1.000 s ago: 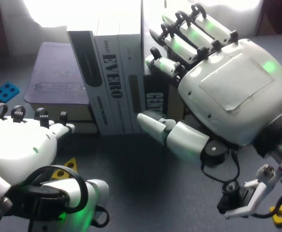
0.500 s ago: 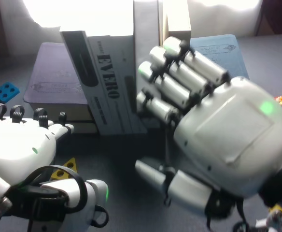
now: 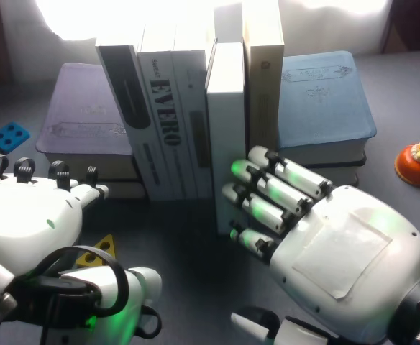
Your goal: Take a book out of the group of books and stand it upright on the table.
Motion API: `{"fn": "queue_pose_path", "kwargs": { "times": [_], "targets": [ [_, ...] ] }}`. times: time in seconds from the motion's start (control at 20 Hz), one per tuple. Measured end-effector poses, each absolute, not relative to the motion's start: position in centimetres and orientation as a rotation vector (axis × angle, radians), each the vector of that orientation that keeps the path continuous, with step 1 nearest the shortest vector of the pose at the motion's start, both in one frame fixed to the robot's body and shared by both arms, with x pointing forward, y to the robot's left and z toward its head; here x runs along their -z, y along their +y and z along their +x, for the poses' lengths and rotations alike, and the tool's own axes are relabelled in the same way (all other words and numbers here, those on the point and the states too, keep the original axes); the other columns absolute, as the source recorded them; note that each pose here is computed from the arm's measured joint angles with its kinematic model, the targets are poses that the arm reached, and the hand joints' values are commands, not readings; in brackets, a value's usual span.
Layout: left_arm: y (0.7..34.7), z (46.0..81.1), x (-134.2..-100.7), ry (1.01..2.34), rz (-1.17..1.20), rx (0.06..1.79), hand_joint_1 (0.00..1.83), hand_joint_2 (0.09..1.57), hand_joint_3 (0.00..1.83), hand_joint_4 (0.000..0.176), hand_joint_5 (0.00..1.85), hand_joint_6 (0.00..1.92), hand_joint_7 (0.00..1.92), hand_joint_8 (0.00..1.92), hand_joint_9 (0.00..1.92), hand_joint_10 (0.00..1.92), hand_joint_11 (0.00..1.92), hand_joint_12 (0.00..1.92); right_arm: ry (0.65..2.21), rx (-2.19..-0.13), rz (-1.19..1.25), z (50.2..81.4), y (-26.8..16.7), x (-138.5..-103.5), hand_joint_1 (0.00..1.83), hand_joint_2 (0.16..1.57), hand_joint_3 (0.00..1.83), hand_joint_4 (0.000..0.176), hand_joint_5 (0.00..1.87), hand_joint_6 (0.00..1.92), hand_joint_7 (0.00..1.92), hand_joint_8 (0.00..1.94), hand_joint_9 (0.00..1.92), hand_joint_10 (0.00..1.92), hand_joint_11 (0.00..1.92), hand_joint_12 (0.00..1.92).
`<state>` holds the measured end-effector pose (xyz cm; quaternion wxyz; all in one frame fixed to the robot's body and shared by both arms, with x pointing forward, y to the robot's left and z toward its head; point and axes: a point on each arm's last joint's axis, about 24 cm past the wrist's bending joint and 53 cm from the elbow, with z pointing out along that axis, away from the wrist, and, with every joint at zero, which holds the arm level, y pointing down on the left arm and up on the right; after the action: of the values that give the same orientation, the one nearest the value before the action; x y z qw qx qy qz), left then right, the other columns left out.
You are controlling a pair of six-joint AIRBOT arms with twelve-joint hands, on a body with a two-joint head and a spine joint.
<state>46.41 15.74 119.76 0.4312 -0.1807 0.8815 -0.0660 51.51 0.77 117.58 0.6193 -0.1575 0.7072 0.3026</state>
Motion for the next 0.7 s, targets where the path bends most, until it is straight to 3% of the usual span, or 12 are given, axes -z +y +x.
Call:
{"fn": "queue_pose_path", "kwargs": {
  "times": [0.3, 0.7],
  "targets": [
    [15.7, 46.4, -119.8, 2.199, -0.451, 0.165, 0.00, 1.35, 0.00, 0.000, 0.03, 0.00, 0.02, 0.00, 0.00, 0.00, 0.00, 0.00, 1.687, -0.660, -0.437, 51.5, 0.8, -114.1, 0.00, 1.27, 0.00, 0.000, 0.51, 0.13, 0.09, 0.00, 0.00, 0.00, 0.00, 0.00],
    [15.7, 46.4, -119.8, 2.199, -0.449, 0.167, 0.00, 1.35, 0.00, 0.000, 0.03, 0.00, 0.03, 0.00, 0.00, 0.00, 0.00, 0.00, 1.658, -0.656, -0.483, 49.9, 0.6, -114.7, 0.00, 1.27, 0.00, 0.000, 0.54, 0.14, 0.12, 0.01, 0.00, 0.00, 0.00, 0.00]
  ]
}}
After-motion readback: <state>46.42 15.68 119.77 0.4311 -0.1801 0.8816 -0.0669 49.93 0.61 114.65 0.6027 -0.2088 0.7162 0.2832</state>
